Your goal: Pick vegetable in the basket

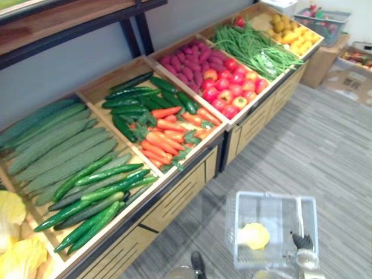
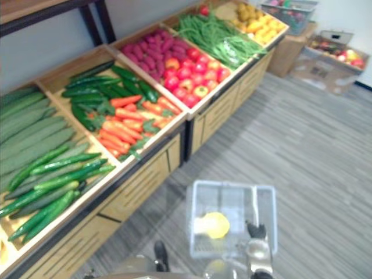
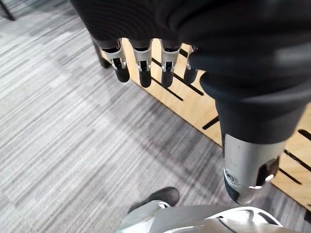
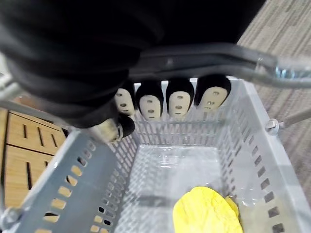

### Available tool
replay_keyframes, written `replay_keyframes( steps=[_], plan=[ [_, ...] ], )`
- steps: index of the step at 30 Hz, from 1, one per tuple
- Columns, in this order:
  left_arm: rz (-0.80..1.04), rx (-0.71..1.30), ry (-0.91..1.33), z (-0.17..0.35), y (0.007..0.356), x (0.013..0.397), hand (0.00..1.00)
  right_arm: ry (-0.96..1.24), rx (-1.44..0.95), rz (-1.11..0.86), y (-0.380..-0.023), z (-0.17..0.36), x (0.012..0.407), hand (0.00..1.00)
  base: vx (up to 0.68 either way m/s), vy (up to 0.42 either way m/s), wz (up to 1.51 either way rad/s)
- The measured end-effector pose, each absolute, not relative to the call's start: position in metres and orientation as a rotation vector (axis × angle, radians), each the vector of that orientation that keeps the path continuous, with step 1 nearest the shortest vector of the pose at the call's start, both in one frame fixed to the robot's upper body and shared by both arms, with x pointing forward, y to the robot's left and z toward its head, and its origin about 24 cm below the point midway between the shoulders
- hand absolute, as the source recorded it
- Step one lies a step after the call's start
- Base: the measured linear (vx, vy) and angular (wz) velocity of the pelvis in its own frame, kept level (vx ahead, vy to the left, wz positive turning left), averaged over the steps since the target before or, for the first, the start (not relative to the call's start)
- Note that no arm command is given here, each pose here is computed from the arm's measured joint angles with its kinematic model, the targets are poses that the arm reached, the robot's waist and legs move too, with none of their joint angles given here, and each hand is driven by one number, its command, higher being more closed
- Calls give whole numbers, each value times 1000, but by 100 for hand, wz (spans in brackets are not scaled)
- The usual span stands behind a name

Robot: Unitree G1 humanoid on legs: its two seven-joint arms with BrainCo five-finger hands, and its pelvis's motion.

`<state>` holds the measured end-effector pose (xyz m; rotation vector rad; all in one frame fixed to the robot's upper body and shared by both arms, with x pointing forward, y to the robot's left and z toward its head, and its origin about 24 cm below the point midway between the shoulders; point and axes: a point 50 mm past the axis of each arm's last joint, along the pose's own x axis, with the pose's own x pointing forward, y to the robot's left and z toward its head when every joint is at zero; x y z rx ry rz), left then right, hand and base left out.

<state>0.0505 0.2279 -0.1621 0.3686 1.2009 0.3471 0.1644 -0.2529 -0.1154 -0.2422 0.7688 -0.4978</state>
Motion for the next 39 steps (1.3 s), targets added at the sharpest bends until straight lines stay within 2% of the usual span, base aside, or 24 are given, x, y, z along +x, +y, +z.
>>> replay_keyframes(
  steps=[9,12,15,22,29,35,39],
  plan=[
    [361,346,1147,-159,226,71,0,867,-115,-629,-261,-129,138,100,197,-165,28],
    [407,323,1155,-159,232,71,0,888,-84,-673,-266,-130,131,100,242,-401,51],
    [408,253,1170,-164,212,66,0,880,-115,-734,-287,-124,126,100,261,-359,48],
    [494,179,1196,-165,217,56,0,946,-121,-762,-291,-131,104,100,111,-250,61],
    [508,181,1204,-165,218,55,0,964,-122,-771,-293,-133,94,100,15,15,29],
    [541,183,1186,-162,223,60,0,961,-85,-760,-274,-138,96,100,37,127,3],
    [507,215,1194,-163,219,59,0,968,-83,-761,-274,-138,94,100,10,135,-18]
  ],
)
